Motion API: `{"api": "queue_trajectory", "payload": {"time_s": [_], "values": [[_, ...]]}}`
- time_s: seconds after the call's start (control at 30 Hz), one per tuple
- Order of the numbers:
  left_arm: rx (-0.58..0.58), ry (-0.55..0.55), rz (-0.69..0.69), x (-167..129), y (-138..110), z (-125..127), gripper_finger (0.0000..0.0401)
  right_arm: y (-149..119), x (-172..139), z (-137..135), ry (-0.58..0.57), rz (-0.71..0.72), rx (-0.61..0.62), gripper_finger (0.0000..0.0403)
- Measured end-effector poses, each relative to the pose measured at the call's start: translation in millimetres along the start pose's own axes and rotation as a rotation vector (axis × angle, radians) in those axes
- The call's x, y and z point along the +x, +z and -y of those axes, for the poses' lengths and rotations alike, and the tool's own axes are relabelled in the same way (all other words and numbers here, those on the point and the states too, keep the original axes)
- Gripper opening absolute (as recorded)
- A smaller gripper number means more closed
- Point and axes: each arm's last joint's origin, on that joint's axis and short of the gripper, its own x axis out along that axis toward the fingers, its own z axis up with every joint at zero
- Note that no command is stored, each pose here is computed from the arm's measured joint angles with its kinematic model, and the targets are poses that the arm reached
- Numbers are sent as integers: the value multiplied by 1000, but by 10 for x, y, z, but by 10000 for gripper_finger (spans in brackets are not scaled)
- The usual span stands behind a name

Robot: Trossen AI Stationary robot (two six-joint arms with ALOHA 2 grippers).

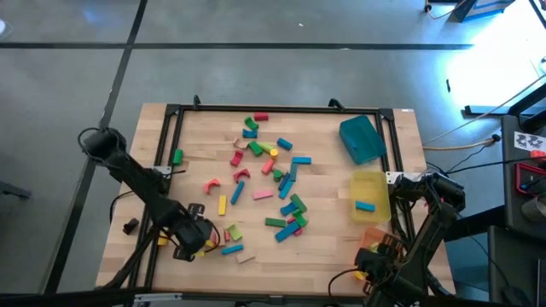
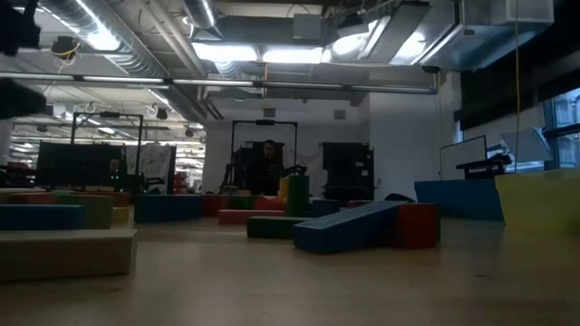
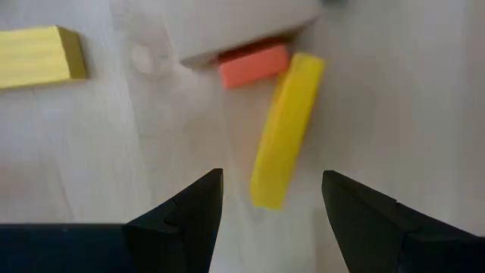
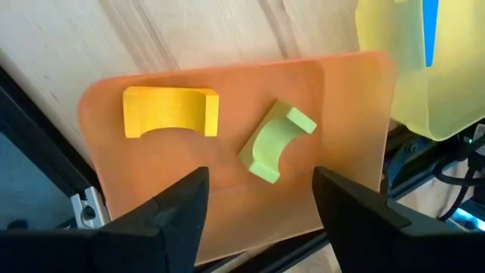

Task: Sort blocks by size
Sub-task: Put the yellow rectangular block into the yellow bin

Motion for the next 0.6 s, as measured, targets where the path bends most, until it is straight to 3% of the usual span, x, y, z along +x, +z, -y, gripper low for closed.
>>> {"api": "queue_trajectory", "payload": {"time_s": [0.37,0.47,0.6], "values": [[-7,58,-118,292,-2,22,206,1,0,0,0,3,0,237],[11,57,-125,297,-4,21,180,11,-1,-3,2,38,0,237],[3,59,-125,299,7,4,118,51,-4,-24,16,150,4,237]]}}
